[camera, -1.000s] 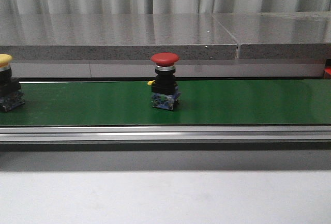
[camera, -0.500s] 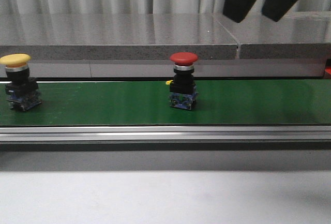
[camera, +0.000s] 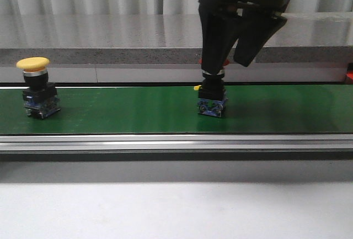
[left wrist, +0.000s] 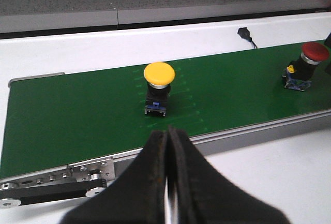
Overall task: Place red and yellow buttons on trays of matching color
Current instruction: 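Lower the right gripper onto the red button on the belt and grasp, then carry the red button with the right gripper into the red tray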
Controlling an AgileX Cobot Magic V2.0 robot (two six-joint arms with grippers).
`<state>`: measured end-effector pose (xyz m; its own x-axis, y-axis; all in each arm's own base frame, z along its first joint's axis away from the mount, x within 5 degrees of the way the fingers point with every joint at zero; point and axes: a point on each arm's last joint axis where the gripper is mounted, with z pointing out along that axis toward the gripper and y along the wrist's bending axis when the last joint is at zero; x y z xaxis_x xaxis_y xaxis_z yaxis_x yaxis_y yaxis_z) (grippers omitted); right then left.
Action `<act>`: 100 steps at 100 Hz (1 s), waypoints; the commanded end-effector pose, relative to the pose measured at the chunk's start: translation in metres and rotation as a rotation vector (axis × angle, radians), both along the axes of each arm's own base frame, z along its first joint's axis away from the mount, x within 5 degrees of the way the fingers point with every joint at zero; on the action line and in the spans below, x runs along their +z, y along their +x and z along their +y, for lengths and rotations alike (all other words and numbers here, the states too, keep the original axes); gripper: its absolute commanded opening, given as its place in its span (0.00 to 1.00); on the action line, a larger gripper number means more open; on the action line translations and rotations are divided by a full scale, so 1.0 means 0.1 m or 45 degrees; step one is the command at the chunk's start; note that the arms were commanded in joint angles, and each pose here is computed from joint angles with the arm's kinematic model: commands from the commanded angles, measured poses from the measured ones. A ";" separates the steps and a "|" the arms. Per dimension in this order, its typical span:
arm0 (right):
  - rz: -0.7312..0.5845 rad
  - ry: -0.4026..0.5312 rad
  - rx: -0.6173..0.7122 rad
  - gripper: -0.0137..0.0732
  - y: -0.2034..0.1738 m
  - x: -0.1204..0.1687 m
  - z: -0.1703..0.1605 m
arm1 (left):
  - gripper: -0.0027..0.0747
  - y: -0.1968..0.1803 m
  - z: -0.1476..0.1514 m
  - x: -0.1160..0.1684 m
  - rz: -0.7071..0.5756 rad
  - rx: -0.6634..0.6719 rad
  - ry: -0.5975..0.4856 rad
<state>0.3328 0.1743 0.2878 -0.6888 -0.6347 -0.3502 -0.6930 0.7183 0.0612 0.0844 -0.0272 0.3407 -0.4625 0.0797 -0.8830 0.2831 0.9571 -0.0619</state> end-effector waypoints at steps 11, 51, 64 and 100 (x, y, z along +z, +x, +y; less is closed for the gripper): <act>-0.154 0.085 -0.004 0.64 0.05 0.23 0.02 | 0.01 0.02 -0.02 0.13 -0.099 -0.006 -0.050; -0.205 0.118 -0.089 0.43 0.10 0.32 -0.11 | 0.01 0.02 -0.02 0.13 -0.099 -0.006 -0.050; -0.209 0.176 -0.281 0.43 0.10 0.47 -0.34 | 0.01 0.02 -0.02 0.13 -0.099 -0.006 -0.050; -0.243 0.245 -0.786 0.43 0.06 0.83 -1.34 | 0.01 0.02 -0.02 0.13 -0.099 -0.006 -0.050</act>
<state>0.3481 0.0644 0.3371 -0.8645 -0.1544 -0.4783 -0.2441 0.9608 0.1311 0.0844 -0.0272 0.3407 -0.4625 0.0797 -0.8830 0.2831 0.9571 -0.0619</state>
